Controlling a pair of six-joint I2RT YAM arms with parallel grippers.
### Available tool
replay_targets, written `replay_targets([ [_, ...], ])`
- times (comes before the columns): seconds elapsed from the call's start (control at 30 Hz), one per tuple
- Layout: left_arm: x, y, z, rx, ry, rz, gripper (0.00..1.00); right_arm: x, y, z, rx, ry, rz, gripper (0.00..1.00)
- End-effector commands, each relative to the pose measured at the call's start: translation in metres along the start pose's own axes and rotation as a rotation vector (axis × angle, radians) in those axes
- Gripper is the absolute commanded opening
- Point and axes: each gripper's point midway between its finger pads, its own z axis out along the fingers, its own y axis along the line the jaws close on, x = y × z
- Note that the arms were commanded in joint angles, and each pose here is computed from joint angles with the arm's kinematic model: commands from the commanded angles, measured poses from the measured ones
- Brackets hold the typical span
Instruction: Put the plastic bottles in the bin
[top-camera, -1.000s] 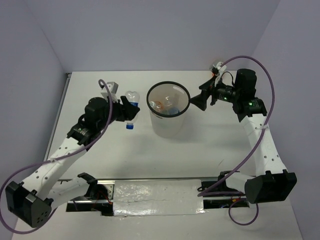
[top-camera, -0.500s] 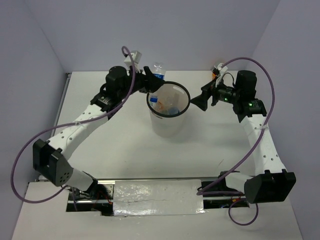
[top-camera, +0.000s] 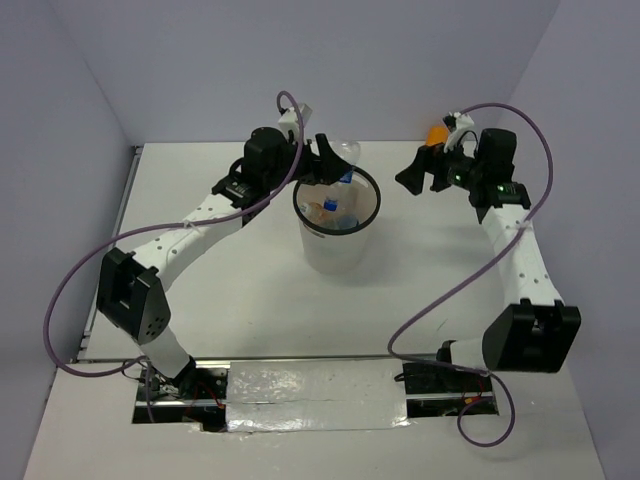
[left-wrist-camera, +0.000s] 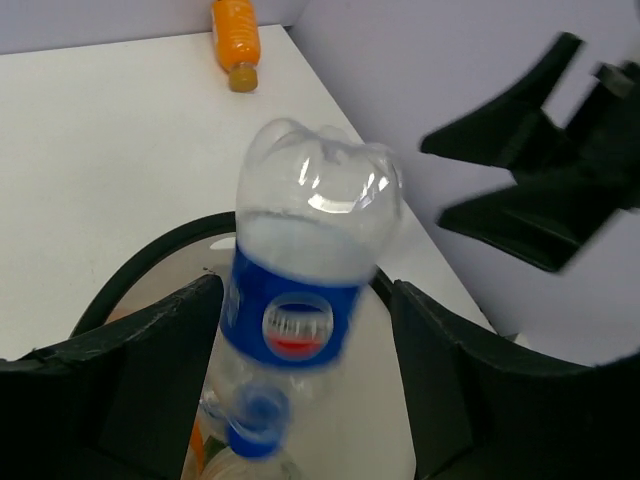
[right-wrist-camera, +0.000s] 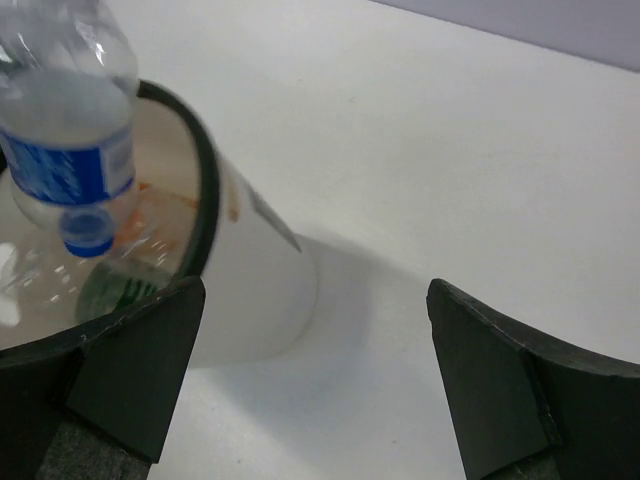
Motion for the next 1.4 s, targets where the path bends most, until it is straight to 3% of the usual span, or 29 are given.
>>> replay_targets([
  [0.0,-0.027,-0.026,0.000,0.086,-0.071,0.025,0.81,-0.015,-0.040,0.016,0.129,-0.005,0.080,1.00],
  [0.23,-0.026,-0.031,-0.006,0.103,-0.060,0.029,0.88,0.001,-0.135,0.064,0.425,0.049,0.346,0.99],
  [0.37,-0.036,-0.027,-0.025,0.046,-0.095,0.053,0.89,0.006,-0.197,0.083,0.628,0.054,0.377,1.00],
  [0.47,-0.040,-0.018,-0.047,-0.015,-0.119,0.057,0.90,0.016,-0.231,0.109,0.673,0.072,0.403,1.00],
  [0.5,-0.043,-0.011,-0.053,-0.051,-0.137,0.054,0.91,0.001,-0.243,0.112,0.690,0.034,0.392,1.00],
  [0.53,-0.052,-0.014,-0.068,-0.062,-0.173,0.058,0.91,0.021,-0.259,0.125,0.704,0.062,0.404,1.00],
  [0.63,-0.054,0.007,-0.101,-0.174,-0.223,0.040,0.95,0.025,-0.295,0.143,0.754,0.035,0.378,1.00],
  [0.7,-0.043,0.027,-0.116,-0.243,-0.231,0.016,0.98,0.008,-0.310,0.150,0.761,-0.016,0.349,1.00],
  [0.73,-0.052,0.029,-0.133,-0.278,-0.282,0.012,0.99,0.028,-0.324,0.159,0.779,0.008,0.355,1.00],
  [0.97,-0.024,0.078,-0.174,-0.446,-0.315,-0.068,0.99,0.033,-0.348,0.176,0.801,-0.053,0.307,0.99],
  [1.23,-0.016,0.087,-0.168,-0.452,-0.290,-0.092,0.99,0.036,-0.354,0.182,0.796,-0.055,0.325,0.95],
  [1.37,-0.013,0.086,-0.167,-0.440,-0.283,-0.101,0.99,0.038,-0.356,0.179,0.790,-0.055,0.352,0.86],
])
